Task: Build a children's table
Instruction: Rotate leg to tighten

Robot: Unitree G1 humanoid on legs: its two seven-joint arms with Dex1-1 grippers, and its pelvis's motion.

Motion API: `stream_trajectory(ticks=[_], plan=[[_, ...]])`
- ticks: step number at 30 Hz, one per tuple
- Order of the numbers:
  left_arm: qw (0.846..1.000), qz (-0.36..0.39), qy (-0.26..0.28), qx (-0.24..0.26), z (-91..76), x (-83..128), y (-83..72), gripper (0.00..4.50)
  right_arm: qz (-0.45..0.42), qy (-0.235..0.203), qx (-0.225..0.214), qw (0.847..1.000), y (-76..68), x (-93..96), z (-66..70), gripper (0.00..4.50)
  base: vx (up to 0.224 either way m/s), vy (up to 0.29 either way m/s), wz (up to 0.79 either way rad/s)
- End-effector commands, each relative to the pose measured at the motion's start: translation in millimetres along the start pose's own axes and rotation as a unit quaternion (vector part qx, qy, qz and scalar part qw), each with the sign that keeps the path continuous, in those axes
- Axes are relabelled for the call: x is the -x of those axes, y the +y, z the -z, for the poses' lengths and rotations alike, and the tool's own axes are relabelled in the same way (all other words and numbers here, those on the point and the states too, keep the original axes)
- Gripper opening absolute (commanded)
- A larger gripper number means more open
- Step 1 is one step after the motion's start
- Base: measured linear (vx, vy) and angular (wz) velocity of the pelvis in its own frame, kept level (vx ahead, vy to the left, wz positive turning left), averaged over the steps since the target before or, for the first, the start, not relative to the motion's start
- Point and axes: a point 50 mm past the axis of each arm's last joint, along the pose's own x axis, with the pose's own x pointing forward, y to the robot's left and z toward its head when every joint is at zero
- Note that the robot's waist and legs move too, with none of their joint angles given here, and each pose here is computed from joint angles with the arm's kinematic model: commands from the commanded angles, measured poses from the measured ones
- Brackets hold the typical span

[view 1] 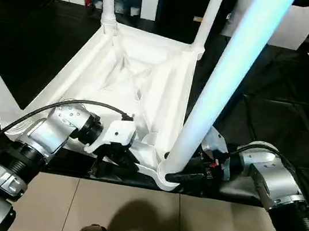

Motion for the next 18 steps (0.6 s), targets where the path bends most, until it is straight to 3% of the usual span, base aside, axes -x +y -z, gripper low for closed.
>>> stream_trajectory(ticks=[1,7,11,12,14,16,17,18], plan=[[1.000,-0.012,0.001,0.014,2.3,-6,-0.3,0.00,-0.035,-0.022,-0.031,0.999,12.5,-2.5,5.9,2.04,0.000,0.000,0.00],[0.997,-0.056,-0.030,0.046,-1.9,-18,3.7,0.00,0.021,-0.101,-0.076,0.992,22.5,-21.3,2.8,2.04,0.000,0.000,0.00],[0.992,-0.090,-0.047,0.070,-9.3,-27,10.9,0.00,0.091,-0.106,-0.092,0.986,17.7,-39.2,1.1,2.04,0.000,0.000,0.00],[0.987,-0.121,-0.056,0.086,-14.0,-32,18.3,0.00,0.133,-0.107,-0.108,0.979,13.2,-51.5,-1.5,2.04,0.000,0.000,0.00],[0.984,-0.139,-0.061,0.095,-16.4,-34,22.4,0.00,0.159,-0.106,-0.118,0.974,10.0,-57.1,-3.0,2.04,0.000,0.000,0.00],[0.973,-0.190,-0.065,0.115,-21.0,-39,33.4,0.00,0.226,-0.115,-0.150,0.956,-0.3,-68.7,-8.2,2.04,0.000,0.000,0.00],[0.973,-0.190,-0.065,0.115,-21.0,-39,33.4,0.00,0.226,-0.115,-0.150,0.956,-0.3,-68.7,-8.2,2.04,0.000,0.000,0.00],[0.965,-0.221,-0.067,0.128,-23.9,-41,39.8,0.00,0.266,-0.118,-0.170,0.942,-6.6,-74.9,-10.6,2.04,0.000,0.000,0.00]])
